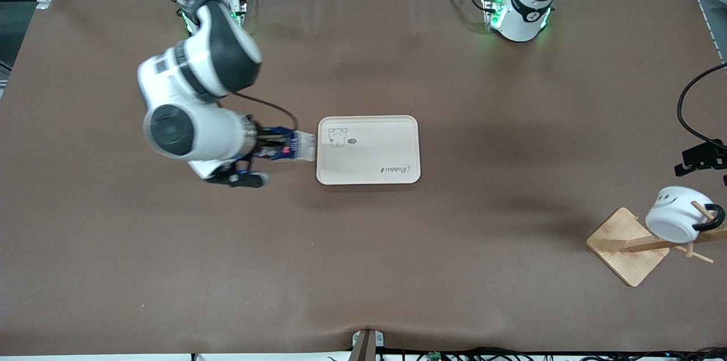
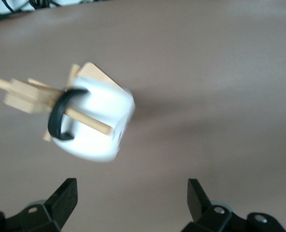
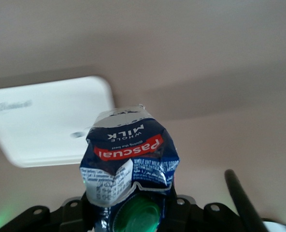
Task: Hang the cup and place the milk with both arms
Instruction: 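Hang the mug handle on the stand peg while the right gripper carries the carton, then release the mug and raise the left gripper while the right gripper lowers the carton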
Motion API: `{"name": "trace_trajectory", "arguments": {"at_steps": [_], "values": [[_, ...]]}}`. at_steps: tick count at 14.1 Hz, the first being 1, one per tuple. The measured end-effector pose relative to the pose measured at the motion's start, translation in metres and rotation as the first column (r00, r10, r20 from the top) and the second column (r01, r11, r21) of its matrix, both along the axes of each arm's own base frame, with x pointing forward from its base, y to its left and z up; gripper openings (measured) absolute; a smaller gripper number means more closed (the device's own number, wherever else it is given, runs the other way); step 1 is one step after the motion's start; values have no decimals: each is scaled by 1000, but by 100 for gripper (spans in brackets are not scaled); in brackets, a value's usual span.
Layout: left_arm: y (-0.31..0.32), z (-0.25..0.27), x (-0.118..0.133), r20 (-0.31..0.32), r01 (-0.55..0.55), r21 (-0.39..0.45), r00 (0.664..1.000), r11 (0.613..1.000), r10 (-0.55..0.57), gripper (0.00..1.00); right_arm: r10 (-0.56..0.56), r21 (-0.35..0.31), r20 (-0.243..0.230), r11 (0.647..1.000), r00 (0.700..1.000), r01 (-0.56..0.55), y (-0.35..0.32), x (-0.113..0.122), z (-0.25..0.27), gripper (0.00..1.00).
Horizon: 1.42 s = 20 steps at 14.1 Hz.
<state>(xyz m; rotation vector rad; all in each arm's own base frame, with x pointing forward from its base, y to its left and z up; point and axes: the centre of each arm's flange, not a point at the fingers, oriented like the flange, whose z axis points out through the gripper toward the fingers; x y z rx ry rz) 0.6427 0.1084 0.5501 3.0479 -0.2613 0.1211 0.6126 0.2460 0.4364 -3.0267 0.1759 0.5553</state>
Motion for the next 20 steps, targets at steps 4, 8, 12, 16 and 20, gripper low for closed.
{"name": "trace_trajectory", "arguments": {"at_steps": [4,8,12,16,20], "values": [[-22,16,-11,-38,-30,13,999,999,30,100,30,-56,10,998,999,-30,-132,32,-2,55],[-46,29,-19,-59,-76,20,995,997,77,100,103,-121,-4,987,995,-103,-224,39,-14,55],[-70,34,-22,-75,-161,14,984,987,161,100,120,-172,27,978,992,-114,-269,36,-59,55],[-72,34,-22,-76,-165,13,983,986,165,100,100,-177,27,980,995,-93,-294,5,-107,55],[-79,35,-21,-74,-152,13,986,988,153,100,72,-172,31,983,997,-65,-311,-13,-108,54]]}}
